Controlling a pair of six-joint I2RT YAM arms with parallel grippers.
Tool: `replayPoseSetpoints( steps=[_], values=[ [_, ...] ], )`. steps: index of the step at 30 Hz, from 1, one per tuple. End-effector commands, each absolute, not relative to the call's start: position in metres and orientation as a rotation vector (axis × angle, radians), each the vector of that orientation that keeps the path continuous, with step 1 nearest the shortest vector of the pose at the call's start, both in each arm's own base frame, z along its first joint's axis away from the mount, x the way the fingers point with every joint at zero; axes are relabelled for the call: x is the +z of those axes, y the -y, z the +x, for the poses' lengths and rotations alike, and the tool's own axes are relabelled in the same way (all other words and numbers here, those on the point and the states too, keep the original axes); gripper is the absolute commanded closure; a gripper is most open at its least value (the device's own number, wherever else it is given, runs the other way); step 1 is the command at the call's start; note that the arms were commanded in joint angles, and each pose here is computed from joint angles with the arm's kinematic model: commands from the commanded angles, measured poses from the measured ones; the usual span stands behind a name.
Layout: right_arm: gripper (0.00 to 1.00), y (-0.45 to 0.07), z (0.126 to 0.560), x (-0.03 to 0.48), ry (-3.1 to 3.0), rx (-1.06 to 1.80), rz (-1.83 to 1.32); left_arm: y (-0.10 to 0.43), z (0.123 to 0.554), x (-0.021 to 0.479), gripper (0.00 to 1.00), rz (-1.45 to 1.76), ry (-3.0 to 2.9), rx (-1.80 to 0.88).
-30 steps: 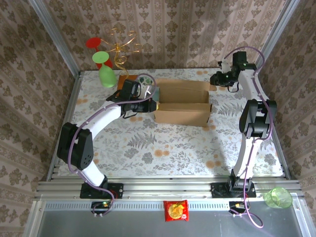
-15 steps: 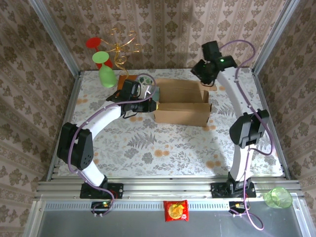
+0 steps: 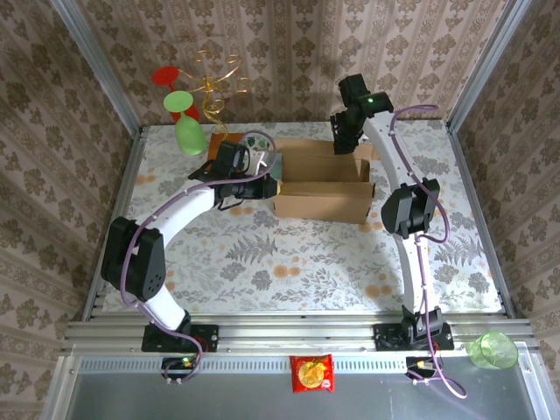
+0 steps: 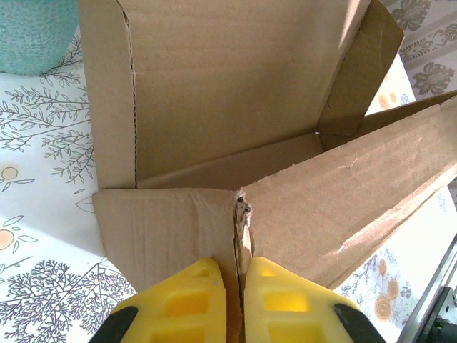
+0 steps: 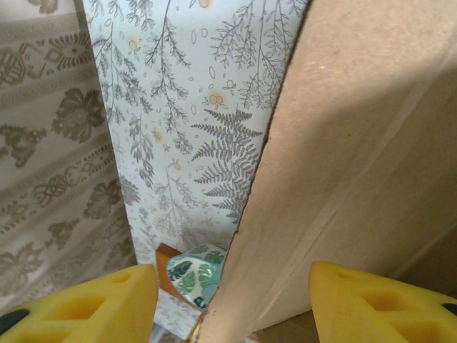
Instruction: Fold the paper box
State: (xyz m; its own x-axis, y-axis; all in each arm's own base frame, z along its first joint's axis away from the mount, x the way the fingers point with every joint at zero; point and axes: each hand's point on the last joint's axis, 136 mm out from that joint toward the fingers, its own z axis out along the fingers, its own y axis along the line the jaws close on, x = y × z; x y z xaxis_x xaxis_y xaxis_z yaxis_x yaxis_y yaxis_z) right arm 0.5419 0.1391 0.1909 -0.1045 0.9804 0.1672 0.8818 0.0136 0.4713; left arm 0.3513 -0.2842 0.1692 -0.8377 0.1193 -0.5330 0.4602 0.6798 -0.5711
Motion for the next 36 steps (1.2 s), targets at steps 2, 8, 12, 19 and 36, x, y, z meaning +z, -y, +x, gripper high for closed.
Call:
replayPoseSetpoints(
  steps=[2, 8, 12, 19, 36],
  values=[
    [0.41, -0.135, 0.532, 0.184, -1.989, 0.698, 2.184, 0.276, 0.35, 0.167, 0.95, 0.444, -2.443, -0.967],
    [0.41, -0.134, 0.524, 0.157, -2.02, 0.646, 2.316, 0.277, 0.352, 0.168, 0.95, 0.442, -2.439, -0.966],
    [0.41, -0.129, 0.523, 0.147, -2.019, 0.617, 2.358, 0.278, 0.352, 0.168, 0.95, 0.445, -2.438, -0.968],
    [0.5, -0.13, 0.521, 0.153, -2.048, 0.637, 2.339, 0.277, 0.352, 0.168, 0.95, 0.437, -2.44, -0.964],
    [0.9, -0.131, 0.464, 0.188, -2.147, 0.582, 2.258, 0.273, 0.356, 0.167, 0.96, 0.385, -2.438, -0.929]
  ],
)
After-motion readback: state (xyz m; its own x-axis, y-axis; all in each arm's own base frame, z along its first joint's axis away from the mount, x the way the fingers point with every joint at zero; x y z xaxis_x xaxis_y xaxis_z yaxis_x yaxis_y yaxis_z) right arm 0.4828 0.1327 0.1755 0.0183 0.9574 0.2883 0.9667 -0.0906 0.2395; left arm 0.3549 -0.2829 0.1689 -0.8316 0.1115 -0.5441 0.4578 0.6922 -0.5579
